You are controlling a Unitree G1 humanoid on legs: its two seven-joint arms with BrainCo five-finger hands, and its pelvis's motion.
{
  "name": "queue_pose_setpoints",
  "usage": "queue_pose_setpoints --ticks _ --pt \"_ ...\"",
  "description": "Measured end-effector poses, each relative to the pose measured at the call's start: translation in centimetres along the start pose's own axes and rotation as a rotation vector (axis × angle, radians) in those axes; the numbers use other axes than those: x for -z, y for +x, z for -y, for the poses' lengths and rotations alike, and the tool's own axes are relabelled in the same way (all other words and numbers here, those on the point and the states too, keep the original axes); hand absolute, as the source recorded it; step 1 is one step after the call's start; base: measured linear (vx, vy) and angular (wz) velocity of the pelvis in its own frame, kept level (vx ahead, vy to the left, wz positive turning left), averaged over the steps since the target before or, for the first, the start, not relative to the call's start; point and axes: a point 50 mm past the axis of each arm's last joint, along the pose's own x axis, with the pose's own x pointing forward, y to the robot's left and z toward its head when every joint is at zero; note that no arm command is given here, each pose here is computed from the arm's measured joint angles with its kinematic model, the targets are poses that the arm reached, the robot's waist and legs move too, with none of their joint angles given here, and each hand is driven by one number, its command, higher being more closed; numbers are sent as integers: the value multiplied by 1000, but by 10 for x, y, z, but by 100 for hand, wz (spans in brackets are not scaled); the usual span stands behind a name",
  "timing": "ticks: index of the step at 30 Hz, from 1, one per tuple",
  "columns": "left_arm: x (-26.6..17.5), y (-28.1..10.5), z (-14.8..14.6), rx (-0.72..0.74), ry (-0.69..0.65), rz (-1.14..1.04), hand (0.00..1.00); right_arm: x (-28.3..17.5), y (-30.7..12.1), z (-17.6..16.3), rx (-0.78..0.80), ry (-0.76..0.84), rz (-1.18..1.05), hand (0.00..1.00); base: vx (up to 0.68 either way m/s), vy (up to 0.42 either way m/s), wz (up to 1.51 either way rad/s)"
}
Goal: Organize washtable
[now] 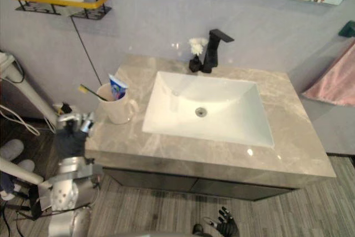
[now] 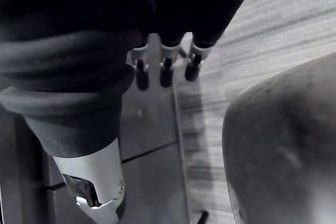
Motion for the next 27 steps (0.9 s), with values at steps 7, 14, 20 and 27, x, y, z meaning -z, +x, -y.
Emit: queue_pose_setpoints --ticks 7,14,20,27 --pt "34 -4 1 25 3 -160 100 -1 0 1 2 -4 3 0 4 -16 -4" --pt "50 0 0 67 49 -223 100 -5 2 2 2 -11 14 0 -11 -12 -7" --pt "51 3 -2 72 74 -228 100 -8 3 2 2 -12 24 0 -63 -25 -10" --pt "57 3 -6 50 84 -251 100 -9 3 5 9 -20 26 0 -43 -26 -2"
